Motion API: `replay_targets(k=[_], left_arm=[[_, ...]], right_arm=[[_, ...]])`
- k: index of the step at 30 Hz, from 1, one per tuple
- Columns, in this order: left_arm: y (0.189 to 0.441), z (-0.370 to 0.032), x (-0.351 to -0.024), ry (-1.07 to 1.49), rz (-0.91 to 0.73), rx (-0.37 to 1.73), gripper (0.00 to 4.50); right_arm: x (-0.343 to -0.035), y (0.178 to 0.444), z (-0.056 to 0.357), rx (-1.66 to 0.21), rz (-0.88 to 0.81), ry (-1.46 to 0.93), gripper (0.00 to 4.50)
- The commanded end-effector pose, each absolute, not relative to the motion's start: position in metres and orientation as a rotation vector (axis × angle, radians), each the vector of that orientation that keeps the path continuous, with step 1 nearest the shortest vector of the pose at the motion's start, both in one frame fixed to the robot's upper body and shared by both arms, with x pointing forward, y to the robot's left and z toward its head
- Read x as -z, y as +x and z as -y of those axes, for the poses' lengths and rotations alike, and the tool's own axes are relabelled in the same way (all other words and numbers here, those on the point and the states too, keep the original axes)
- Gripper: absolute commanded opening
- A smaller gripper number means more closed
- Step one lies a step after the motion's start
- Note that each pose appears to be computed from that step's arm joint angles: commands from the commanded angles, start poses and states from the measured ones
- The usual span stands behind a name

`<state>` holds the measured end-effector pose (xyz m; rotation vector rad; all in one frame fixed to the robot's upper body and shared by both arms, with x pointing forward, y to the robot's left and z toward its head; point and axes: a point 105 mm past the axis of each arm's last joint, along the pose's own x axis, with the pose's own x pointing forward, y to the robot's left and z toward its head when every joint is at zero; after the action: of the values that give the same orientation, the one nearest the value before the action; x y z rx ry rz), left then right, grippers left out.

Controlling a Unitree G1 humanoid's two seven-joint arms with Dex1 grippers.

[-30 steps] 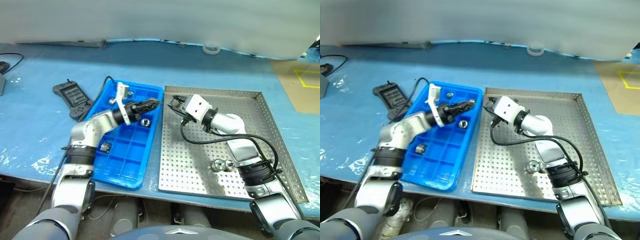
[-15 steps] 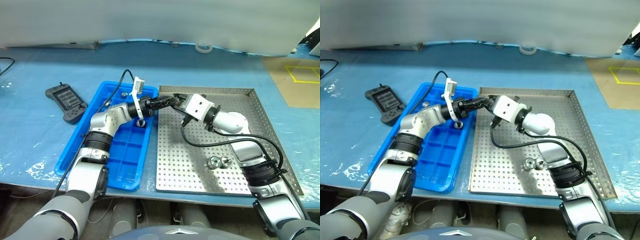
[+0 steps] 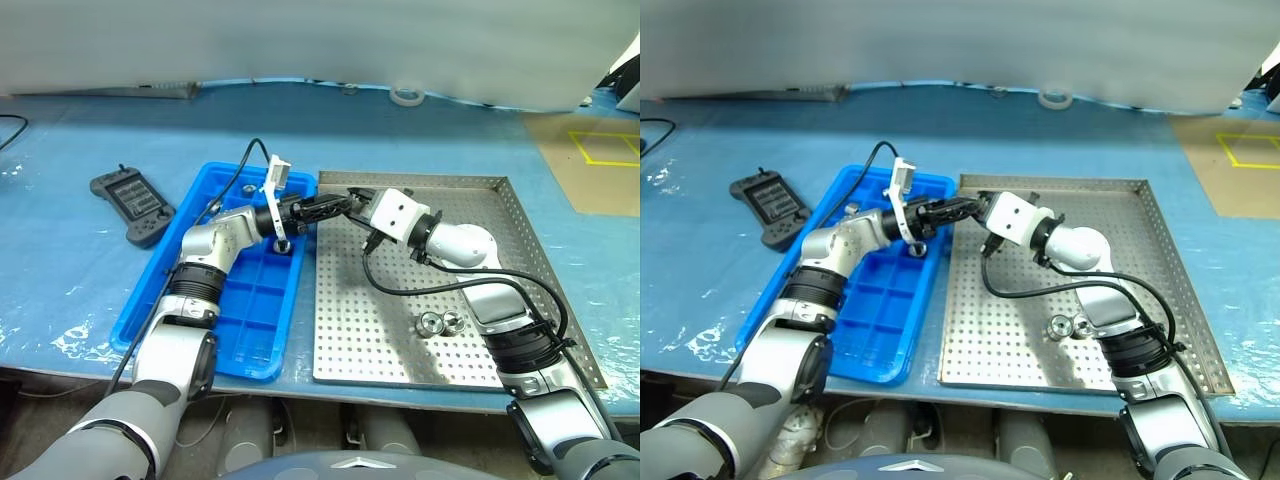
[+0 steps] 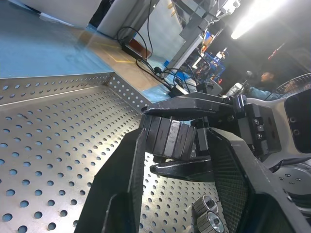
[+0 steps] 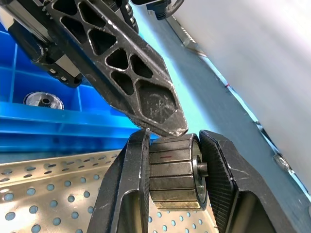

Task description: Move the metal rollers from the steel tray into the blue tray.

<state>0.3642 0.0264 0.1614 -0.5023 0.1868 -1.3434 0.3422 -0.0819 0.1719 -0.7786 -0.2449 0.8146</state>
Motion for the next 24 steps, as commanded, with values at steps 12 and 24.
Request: replay_targets(k=[12,24], left_arm=[[0.362,0.007,-0.166,-0.499,-0.205,1.382,3.92],[0.386,-0.011,-0.198,-0.624,-0.105,1.294,3.92]], right_arm=[[-0.195,0.338,0.072,-0.806,0.347,-0.778,1.23],[-0.192,0.339,0.073,-0.800,0.340,-0.780,1.23]])
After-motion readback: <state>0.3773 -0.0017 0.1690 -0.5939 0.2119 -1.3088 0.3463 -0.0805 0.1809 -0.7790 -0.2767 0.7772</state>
